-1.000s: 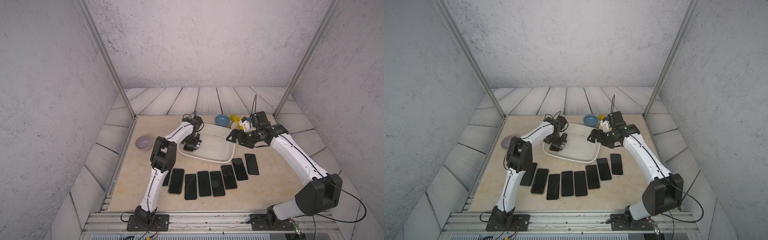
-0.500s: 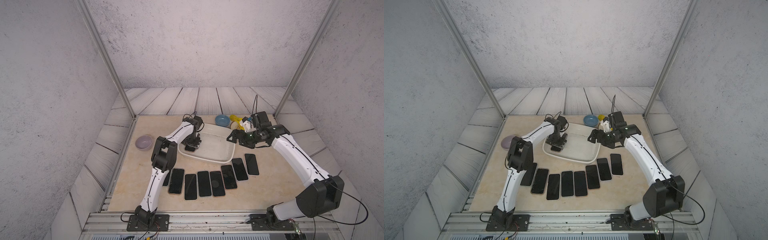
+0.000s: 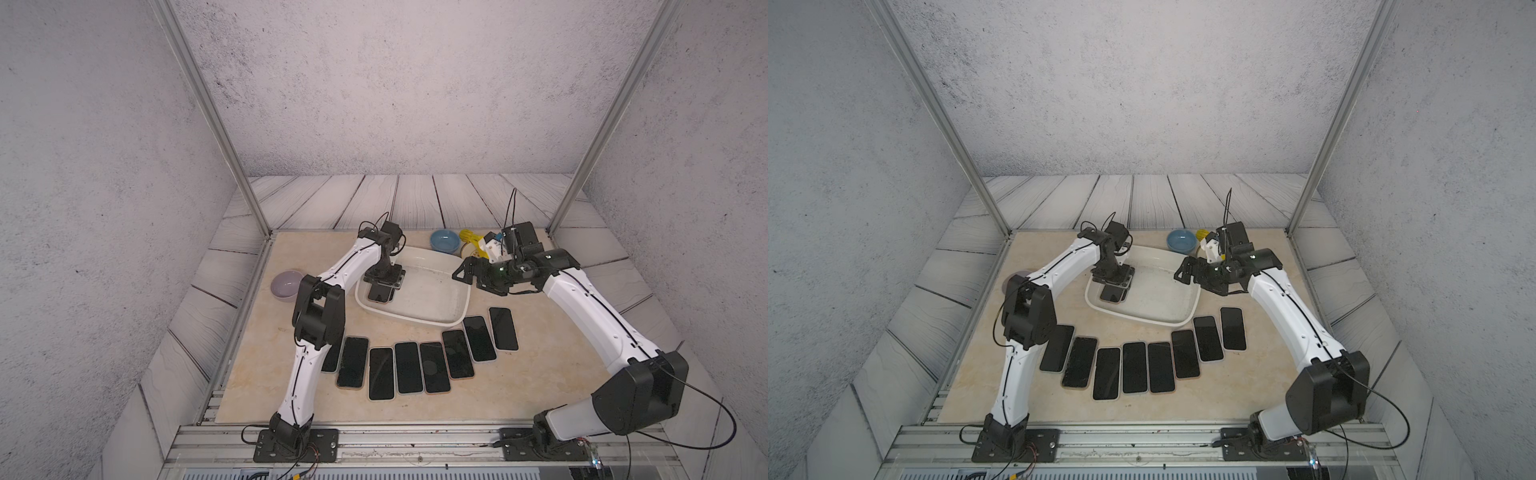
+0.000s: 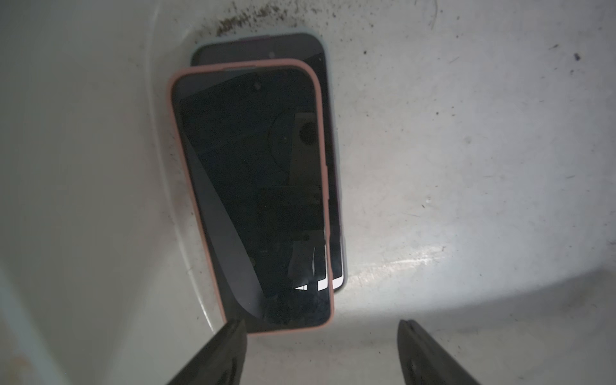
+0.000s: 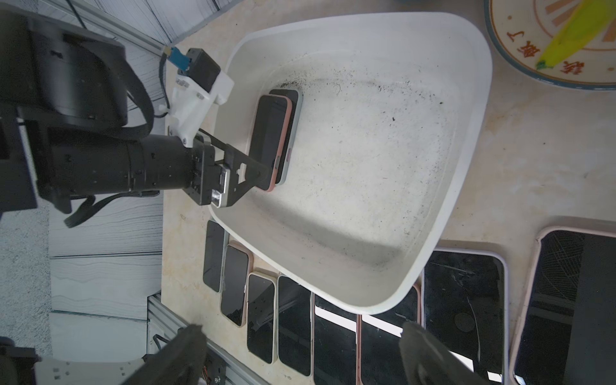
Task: Take the phone out of the storage box
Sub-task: Pick up the phone from the storage box.
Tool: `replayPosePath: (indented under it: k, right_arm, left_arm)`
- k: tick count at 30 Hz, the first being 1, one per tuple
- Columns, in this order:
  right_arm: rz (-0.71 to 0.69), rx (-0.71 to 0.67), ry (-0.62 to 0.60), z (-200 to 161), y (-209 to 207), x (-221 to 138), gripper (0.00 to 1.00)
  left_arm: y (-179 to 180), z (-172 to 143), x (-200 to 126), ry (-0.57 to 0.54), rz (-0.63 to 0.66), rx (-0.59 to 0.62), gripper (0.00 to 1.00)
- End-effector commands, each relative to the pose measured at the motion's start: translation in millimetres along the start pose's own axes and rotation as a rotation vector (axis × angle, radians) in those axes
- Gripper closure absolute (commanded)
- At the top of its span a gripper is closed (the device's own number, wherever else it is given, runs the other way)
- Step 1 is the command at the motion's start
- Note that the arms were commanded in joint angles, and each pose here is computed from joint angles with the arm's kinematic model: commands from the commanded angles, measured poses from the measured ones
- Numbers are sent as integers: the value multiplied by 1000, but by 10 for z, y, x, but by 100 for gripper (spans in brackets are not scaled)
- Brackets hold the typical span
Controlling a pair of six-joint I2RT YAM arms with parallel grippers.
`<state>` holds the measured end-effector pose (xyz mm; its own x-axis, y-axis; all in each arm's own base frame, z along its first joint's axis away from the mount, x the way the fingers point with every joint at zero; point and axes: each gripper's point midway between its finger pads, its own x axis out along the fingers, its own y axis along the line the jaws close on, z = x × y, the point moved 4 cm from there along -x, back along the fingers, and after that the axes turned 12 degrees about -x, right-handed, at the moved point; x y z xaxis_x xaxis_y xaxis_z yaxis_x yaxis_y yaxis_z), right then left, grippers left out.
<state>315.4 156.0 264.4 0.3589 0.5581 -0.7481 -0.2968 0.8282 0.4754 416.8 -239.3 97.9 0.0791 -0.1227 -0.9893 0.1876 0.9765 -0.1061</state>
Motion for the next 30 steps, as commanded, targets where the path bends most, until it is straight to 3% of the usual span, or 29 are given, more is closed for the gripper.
replayPosePath:
  k: [1,4,7,11,21,30]
  right_arm:
    - [14,-14,-38,101,59,-70,4]
    - [19,-13,-35,105,62,-51,4]
    - [31,-8,-28,90,63,-27,4]
    - [36,-2,-15,45,53,-12,4]
    - [30,2,19,-31,18,35,4]
    - [35,14,49,-41,-14,127,4]
  left_arm:
    - [-161,-20,-350,-45,-125,-14,46]
    - [-126,-53,-343,-41,-107,-20,46]
    - [-12,-38,-279,-44,-48,-32,29]
    - [70,61,-202,-62,13,-24,23]
    - [277,264,55,-79,126,-41,20]
    - [356,321,239,-63,147,-55,14]
